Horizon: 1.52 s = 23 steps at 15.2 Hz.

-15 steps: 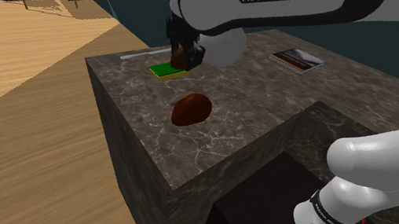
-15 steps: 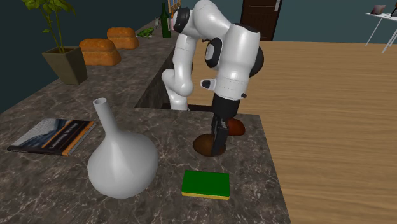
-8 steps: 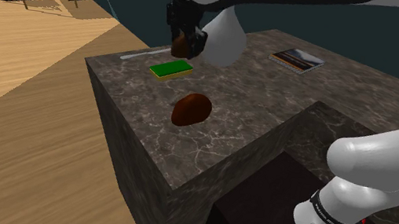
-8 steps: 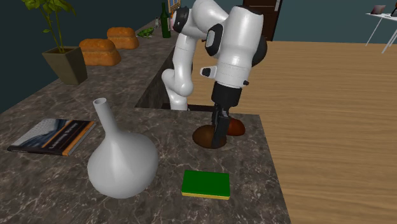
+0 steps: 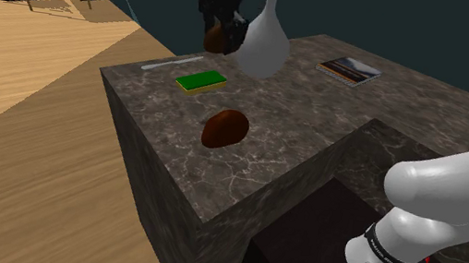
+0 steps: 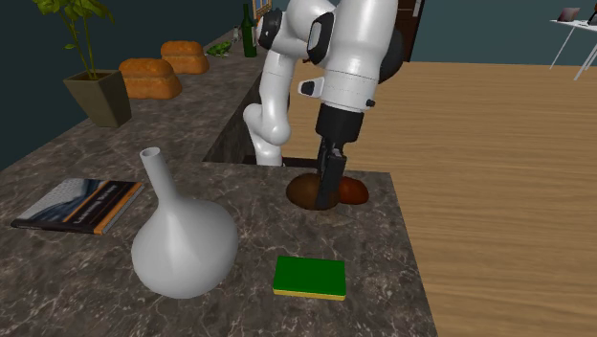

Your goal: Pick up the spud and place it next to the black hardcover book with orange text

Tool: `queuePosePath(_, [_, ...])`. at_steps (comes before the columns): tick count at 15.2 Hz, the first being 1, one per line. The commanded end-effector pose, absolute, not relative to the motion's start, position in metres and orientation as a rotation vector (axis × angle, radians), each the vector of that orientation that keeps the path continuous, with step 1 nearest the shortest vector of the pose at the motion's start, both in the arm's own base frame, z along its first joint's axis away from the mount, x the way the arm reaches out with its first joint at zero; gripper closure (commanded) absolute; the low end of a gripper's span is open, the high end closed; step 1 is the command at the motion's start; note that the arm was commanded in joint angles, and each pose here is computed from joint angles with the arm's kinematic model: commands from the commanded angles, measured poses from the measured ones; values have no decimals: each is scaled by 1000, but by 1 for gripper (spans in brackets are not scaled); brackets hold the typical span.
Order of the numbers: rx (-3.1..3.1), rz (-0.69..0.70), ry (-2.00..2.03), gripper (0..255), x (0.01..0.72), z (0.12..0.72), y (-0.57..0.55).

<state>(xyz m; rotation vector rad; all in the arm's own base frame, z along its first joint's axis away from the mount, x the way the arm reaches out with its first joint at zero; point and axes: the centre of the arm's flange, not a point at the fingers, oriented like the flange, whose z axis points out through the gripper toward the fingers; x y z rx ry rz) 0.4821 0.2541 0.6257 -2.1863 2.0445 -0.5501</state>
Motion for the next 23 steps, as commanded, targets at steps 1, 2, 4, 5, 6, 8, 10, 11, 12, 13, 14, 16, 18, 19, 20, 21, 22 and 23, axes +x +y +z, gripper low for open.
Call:
queuePosePath(1, [-2186,-550,2044,255,479,628,234])
queuePosePath(2, [-2186,-550,2044,255,478,628,221])
queuePosePath(4, [-2186,-550,2044,255,475,628,195])
queuePosePath(5, [-2186,-550,2044,255,473,628,182])
queuePosePath(6, [-2186,-550,2044,255,472,628,168])
queuePosePath(8, [-2186,-550,2044,255,469,628,142])
queuePosePath(10, [-2186,-550,2044,255,466,628,116])
queuePosePath(11, [-2186,-550,2044,255,464,628,103])
queuePosePath(12, [-2186,-550,2044,255,463,628,90])
queuePosePath(13, [-2186,-550,2044,255,461,628,77])
queuePosePath(14, [-2186,-550,2044,255,460,628,63])
queuePosePath(16, [-2186,-550,2044,255,457,628,37])
queuePosePath(18, [-2186,-550,2044,255,454,628,11])
queuePosePath(19, [-2186,-550,2044,255,453,628,-2])
queuePosePath(20, [-2186,-550,2044,255,451,628,-15])
queuePosePath(21, [-2186,-550,2044,255,450,628,-28])
queuePosePath(22, [-2186,-550,2044,255,448,628,-41])
queuePosePath(23, [-2186,-550,2044,255,447,629,-55])
